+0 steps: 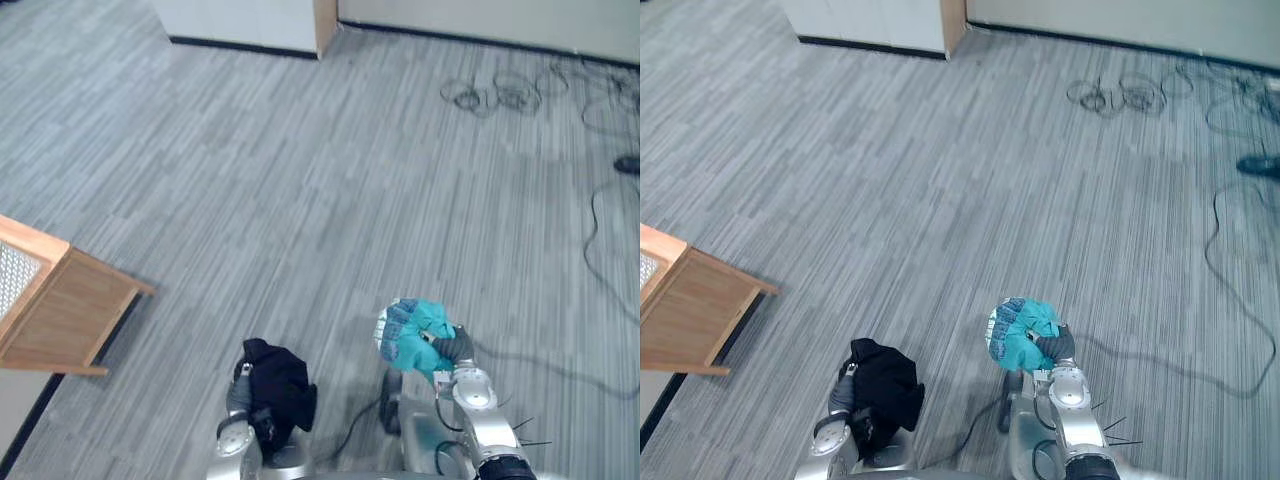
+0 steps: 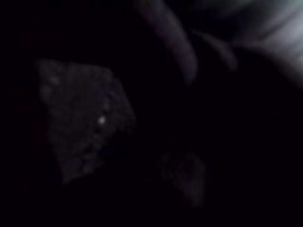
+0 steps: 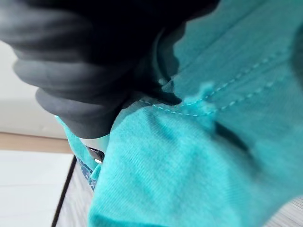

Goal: Tidy the bed and pick cloth on bed and put in laundry

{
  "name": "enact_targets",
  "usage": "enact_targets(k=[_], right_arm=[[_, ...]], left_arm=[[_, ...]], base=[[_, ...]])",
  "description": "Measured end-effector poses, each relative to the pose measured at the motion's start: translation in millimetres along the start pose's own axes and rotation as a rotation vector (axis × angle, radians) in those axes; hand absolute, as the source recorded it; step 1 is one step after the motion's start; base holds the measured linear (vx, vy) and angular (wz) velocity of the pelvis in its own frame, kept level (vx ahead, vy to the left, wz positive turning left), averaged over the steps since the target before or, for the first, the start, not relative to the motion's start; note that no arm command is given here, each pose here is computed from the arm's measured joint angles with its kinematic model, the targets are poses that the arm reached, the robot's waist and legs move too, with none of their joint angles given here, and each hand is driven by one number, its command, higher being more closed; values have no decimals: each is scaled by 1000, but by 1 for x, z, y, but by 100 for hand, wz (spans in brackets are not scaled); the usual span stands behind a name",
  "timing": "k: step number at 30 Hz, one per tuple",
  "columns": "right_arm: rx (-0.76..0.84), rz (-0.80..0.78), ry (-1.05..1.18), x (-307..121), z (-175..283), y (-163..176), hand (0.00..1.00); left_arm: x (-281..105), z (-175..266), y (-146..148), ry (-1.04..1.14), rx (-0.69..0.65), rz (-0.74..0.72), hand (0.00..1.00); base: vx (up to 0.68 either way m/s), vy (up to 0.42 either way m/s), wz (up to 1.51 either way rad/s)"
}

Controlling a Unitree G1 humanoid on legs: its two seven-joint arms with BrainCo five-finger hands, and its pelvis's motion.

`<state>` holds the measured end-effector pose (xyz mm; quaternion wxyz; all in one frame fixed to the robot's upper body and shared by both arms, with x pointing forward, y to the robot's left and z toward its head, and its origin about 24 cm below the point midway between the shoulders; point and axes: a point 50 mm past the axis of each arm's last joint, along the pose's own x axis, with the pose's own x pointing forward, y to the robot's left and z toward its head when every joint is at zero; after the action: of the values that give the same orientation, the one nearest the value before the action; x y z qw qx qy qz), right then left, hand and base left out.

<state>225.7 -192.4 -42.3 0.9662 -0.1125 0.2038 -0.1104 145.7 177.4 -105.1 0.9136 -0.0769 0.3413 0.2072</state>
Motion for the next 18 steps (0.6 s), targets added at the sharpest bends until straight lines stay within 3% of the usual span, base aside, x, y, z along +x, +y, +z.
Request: enact_targets(k=[5, 11, 18], right_arm=[[-14, -5, -73, 11, 21, -6, 100], [-94, 3, -48, 14, 14, -8, 100], [-140, 65, 20, 4, -9, 9, 100]], left_arm=[[2, 13, 10, -60, -59, 40, 100], [-2, 2, 22, -23, -75, 73, 100], [-4, -4, 31, 11, -70, 140, 100]], base=[[632, -232, -10], [665, -21, 45], [746, 65, 165]])
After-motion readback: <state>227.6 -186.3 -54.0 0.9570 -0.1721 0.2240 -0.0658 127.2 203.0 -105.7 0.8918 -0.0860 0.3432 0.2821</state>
